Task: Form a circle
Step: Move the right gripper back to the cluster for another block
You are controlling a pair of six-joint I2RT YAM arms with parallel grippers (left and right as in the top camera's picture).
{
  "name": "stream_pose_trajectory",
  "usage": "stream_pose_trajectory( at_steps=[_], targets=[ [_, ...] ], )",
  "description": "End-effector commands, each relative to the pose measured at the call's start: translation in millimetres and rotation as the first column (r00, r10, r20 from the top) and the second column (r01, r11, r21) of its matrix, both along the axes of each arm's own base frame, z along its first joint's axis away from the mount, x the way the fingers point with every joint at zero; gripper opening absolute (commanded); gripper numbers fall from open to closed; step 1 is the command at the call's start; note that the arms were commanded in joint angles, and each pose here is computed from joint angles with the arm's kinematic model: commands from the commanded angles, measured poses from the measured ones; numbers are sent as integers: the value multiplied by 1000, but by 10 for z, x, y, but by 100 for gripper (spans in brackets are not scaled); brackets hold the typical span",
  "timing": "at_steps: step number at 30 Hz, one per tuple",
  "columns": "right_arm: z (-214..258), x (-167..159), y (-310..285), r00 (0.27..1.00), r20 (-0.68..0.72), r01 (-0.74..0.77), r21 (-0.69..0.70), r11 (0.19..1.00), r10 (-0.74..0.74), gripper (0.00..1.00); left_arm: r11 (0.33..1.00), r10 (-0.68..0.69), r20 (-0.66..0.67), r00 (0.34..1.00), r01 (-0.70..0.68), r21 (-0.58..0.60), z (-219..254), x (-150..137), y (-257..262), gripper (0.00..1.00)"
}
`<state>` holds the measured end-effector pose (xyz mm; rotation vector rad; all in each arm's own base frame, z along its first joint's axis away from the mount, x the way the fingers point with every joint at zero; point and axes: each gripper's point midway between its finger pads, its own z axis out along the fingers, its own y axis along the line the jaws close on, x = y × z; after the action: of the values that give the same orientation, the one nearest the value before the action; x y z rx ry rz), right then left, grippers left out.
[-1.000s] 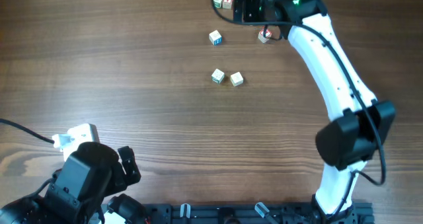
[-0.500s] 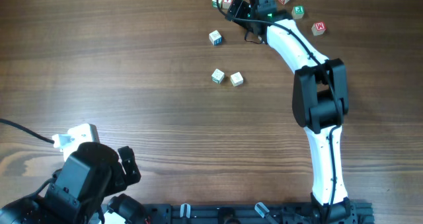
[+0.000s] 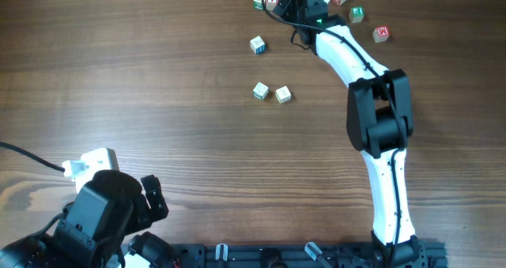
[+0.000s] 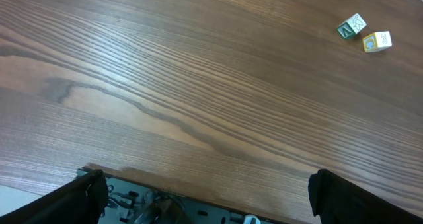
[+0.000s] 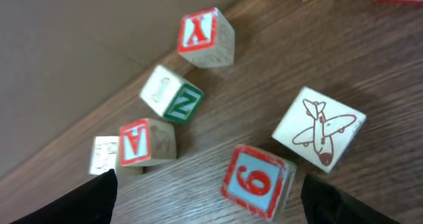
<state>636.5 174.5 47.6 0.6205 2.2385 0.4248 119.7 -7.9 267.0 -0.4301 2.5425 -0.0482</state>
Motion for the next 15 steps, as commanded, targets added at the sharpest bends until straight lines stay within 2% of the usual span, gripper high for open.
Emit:
stream_pose_trajectory(
  at_steps=[1, 5, 7, 12, 15],
  targets=[
    [-318, 11, -23, 999, -14, 50, -24, 998, -50, 88, 1000, 15, 0, 1000, -15, -8, -5, -4, 6, 100],
    [-360, 36, -66, 997, 0, 76, -44, 996, -76, 80, 1000, 15, 0, 1000, -15, -8, -5, -4, 6, 100],
    [-383, 30, -92, 996, -3, 85, -56, 995, -86, 65, 1000, 15, 0, 1000, -15, -8, -5, -4, 6, 100],
    [-426, -9, -73, 998, -25, 47, -79, 996, -49, 42, 1000, 15, 0, 1000, -15, -8, -5, -4, 6, 100],
    [-480, -61, -72, 999, -53, -13, -134, 991, 6, 36, 1000, 15, 0, 1000, -15, -8, -5, -4, 6, 100]
  ],
)
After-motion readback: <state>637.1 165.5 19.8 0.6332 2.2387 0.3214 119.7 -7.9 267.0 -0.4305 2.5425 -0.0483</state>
